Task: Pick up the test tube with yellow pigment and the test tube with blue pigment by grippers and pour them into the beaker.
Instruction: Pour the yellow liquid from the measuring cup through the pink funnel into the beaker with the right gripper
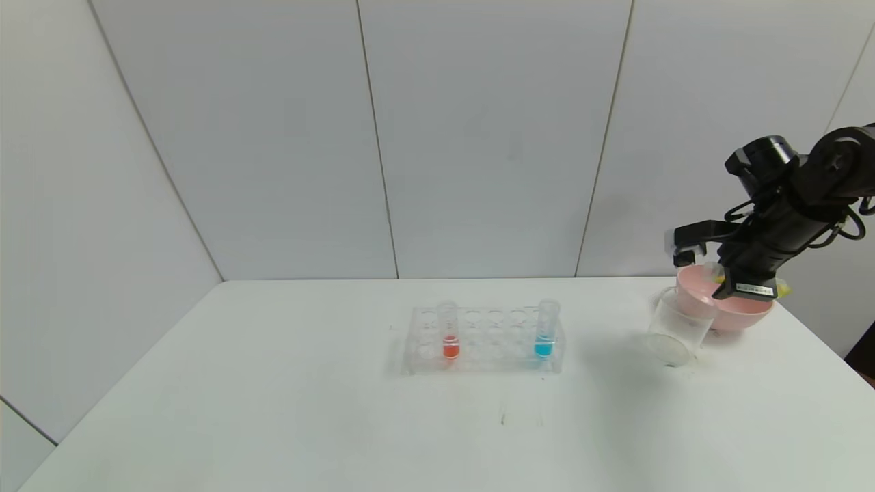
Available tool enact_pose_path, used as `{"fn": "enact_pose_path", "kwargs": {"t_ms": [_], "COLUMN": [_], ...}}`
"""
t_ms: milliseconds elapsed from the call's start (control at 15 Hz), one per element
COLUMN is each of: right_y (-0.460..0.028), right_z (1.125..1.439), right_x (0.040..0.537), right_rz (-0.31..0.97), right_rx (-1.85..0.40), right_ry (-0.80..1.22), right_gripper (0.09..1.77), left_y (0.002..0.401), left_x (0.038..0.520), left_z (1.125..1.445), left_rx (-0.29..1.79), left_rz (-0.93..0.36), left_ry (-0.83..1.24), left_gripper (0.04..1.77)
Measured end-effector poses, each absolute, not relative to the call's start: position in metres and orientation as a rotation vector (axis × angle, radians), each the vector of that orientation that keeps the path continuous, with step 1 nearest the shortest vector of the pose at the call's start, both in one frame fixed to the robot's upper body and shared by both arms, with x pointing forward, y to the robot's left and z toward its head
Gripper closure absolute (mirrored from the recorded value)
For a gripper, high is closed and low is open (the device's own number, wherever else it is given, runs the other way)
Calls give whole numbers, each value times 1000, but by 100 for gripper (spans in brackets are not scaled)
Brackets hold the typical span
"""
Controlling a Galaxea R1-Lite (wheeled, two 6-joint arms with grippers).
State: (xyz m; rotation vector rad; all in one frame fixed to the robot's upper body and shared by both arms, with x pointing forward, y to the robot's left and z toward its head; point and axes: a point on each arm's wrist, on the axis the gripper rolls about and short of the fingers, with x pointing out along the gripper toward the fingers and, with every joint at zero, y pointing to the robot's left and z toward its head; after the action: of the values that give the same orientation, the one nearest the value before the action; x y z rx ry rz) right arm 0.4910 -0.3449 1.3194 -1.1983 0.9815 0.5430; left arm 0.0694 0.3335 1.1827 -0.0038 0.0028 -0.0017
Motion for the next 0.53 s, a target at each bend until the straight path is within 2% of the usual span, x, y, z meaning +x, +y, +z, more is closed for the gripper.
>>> {"fn": "enact_pose_path", "kwargs": {"t_ms": [533], "right_y": [-338], "right_z": [1315], "right_x": [495], "right_rz": [476], "right_rx": [-1300], "right_ry": [1045], "right_gripper": [128], "left_y": [334], "left_x": [69], "left_z": [1183], "left_rx": [-4], "left_rz": [-2], "left_ry": [2], "left_gripper": [5]}}
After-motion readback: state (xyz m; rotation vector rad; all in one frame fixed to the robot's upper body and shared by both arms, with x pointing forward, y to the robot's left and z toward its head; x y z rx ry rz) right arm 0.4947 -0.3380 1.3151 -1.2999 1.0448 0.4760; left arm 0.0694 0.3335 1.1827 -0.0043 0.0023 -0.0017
